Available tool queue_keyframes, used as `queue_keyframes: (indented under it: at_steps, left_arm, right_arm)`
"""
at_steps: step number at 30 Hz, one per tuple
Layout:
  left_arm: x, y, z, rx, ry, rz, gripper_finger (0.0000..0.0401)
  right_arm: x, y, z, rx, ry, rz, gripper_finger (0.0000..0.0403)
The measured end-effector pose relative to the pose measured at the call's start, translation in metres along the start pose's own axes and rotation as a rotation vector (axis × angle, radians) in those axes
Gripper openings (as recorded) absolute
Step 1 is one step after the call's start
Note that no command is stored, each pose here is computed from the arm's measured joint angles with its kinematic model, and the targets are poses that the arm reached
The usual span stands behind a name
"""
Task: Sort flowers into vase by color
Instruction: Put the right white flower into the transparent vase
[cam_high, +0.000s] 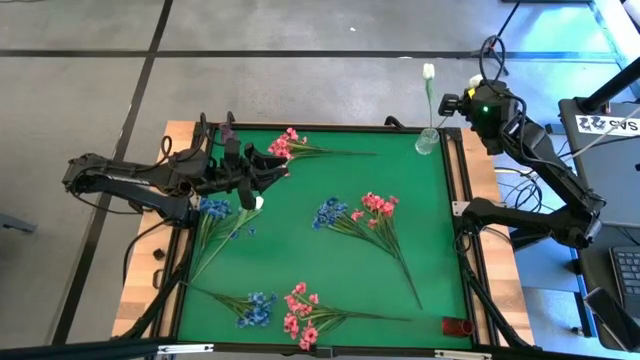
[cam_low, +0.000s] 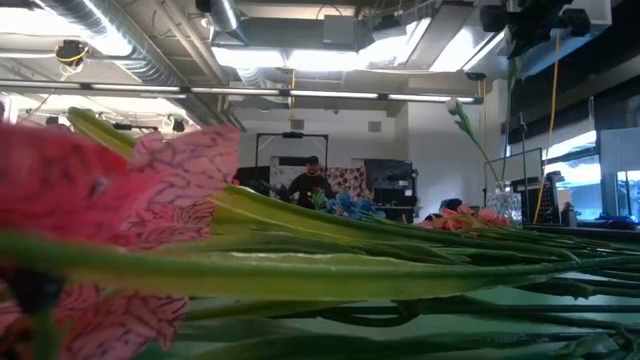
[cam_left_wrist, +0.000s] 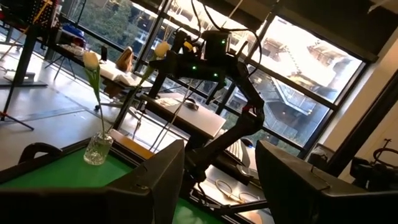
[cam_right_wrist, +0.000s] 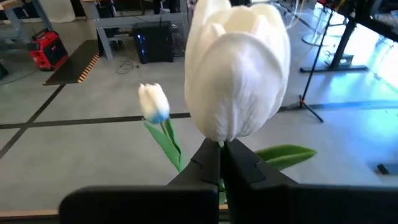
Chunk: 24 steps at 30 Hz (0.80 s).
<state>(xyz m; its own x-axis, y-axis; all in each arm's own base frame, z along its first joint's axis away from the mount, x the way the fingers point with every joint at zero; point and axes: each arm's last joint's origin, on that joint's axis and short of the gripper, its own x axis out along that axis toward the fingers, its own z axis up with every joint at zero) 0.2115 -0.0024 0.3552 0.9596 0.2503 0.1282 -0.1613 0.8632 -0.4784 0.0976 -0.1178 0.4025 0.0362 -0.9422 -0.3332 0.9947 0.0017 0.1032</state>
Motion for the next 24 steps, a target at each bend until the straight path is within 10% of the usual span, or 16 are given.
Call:
queue_keyframes:
  at_steps: [14,24]
  left_arm:
    - [0.000,0.002,-0.004,0.017,0.032,0.041,0.0194]
    - [-0.012,-0.023,0.030,0.266,0.255,0.214,0.0194]
  right_arm:
    - [0.027,0.007,-0.027,-0.020,0.073,-0.089,0.0016]
    - [0.046,0.001,-0.030,-0.002,0.143,-0.154,0.0153]
